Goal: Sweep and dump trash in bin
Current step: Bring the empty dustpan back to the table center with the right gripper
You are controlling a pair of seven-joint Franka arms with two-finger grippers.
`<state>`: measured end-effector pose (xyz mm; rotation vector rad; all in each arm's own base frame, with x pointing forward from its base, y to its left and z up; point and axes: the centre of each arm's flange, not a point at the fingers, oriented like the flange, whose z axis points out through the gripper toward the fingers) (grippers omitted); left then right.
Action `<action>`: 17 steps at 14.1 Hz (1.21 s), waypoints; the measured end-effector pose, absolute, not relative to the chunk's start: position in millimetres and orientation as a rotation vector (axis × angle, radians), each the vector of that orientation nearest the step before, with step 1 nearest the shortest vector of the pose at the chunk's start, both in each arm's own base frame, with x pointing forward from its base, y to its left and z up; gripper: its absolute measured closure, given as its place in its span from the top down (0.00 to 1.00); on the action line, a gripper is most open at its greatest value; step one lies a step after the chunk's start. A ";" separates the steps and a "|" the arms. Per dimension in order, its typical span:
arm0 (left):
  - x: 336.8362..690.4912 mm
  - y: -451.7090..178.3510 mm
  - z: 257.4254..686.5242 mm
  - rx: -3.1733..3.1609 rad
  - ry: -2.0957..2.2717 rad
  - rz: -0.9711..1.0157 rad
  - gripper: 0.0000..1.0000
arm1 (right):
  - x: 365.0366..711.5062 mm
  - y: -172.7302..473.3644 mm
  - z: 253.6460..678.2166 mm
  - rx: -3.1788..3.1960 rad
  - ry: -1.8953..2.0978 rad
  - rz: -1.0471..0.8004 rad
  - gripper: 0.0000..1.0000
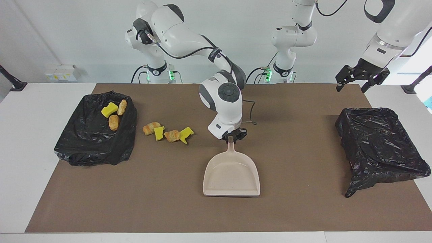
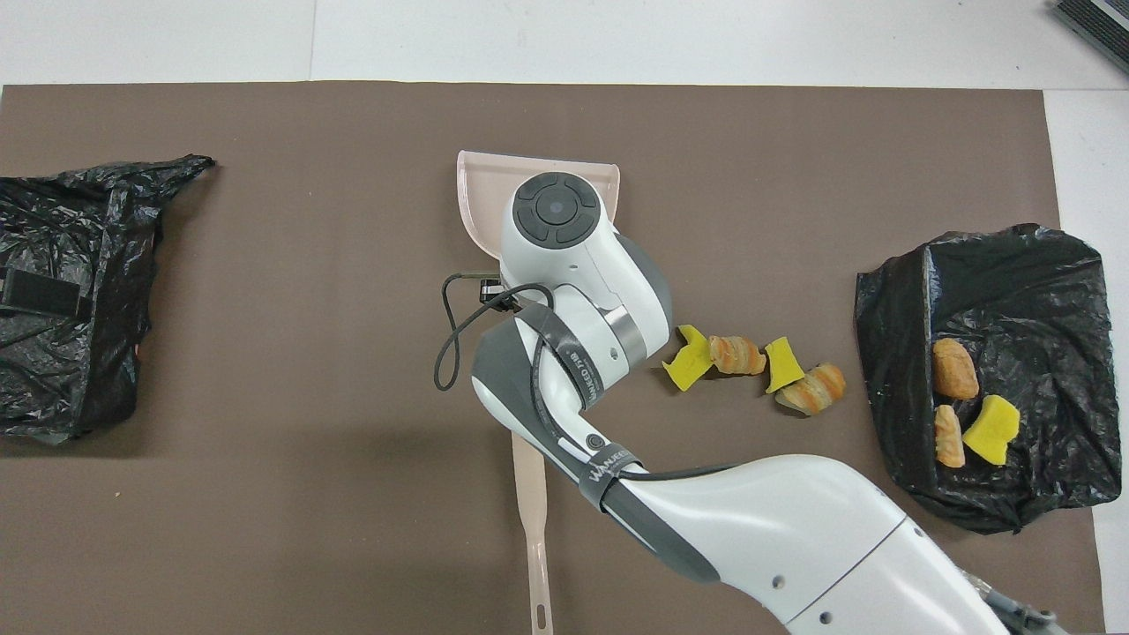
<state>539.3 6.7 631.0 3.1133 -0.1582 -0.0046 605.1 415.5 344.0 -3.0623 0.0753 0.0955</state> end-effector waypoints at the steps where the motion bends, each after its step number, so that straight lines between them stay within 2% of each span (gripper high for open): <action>1: 539.3 6.7 631.0 3.113 -0.158 -0.005 1.00 | 603.3 417.3 342.7 -3.064 0.064 0.099 0.31; 6: 539.2 7.5 631.1 3.113 -0.156 -0.004 1.00 | 598.9 418.1 336.8 -3.072 -0.057 0.116 0.35; 7: 539.2 7.6 631.1 3.113 -0.156 -0.004 1.00 | 598.7 418.1 336.8 -3.071 -0.073 0.117 0.41; 9: 539.2 7.6 631.1 3.113 -0.156 -0.004 1.00 | 599.0 415.9 346.7 -3.070 -0.080 0.108 0.63; 12: 537.5 7.3 629.8 3.112 -0.156 -0.028 1.00 | 591.7 394.6 387.0 -3.110 -0.086 0.191 0.98; 15: 533.1 1.6 620.8 3.110 -0.173 -0.055 1.00 | 562.1 387.7 446.2 -3.115 -0.166 0.259 1.00; 17: 535.8 -12.2 601.2 3.109 -0.211 -0.018 1.00 | 521.3 393.0 471.9 -3.076 -0.201 0.331 1.00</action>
